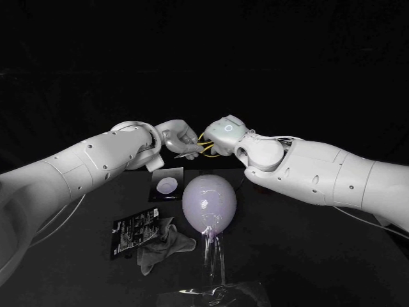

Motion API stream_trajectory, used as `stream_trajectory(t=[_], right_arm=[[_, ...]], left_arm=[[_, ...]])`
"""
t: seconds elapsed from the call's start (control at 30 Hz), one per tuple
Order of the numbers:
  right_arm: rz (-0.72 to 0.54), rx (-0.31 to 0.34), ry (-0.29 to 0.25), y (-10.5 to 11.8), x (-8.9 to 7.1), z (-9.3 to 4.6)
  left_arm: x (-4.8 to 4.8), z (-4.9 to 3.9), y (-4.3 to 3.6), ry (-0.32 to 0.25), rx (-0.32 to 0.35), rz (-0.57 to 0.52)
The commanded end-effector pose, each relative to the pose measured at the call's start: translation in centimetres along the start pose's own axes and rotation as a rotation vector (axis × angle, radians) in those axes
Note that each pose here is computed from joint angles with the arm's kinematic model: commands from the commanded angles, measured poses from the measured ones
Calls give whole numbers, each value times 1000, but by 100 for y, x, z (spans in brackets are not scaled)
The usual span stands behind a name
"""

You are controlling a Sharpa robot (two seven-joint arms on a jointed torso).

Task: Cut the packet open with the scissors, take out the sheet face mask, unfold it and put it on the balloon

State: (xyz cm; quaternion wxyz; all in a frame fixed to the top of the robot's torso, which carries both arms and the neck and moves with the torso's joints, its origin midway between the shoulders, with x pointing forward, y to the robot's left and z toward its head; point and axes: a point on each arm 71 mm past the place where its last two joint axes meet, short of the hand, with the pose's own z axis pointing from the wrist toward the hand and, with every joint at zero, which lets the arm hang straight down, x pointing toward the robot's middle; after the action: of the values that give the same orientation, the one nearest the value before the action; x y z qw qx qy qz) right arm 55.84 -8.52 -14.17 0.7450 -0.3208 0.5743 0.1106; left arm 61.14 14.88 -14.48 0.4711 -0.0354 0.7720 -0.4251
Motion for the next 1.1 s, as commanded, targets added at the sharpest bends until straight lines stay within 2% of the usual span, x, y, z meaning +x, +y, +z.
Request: stream_trajectory(t=[0.03,0.17,0.4,0.57,0.67,0.97,1.1], right_arm=[[74,-30,-82,19,-111,18],[97,-43,-101,-6,-116,-6],[164,-83,-204,-60,-174,-86],[193,-108,-241,-82,-195,-127],[198,-122,-238,-87,-191,-140],[203,-162,-167,-75,-136,-140],[223,-180,-186,-78,-148,-151]], left_arm=[[130,40,-62,86,22,-34],[122,35,-48,83,11,-42],[105,26,-11,80,-19,-72],[93,19,21,79,-42,-96],[85,13,43,81,-56,-120],[77,2,78,93,-77,-159],[72,-3,91,95,-85,-169]])
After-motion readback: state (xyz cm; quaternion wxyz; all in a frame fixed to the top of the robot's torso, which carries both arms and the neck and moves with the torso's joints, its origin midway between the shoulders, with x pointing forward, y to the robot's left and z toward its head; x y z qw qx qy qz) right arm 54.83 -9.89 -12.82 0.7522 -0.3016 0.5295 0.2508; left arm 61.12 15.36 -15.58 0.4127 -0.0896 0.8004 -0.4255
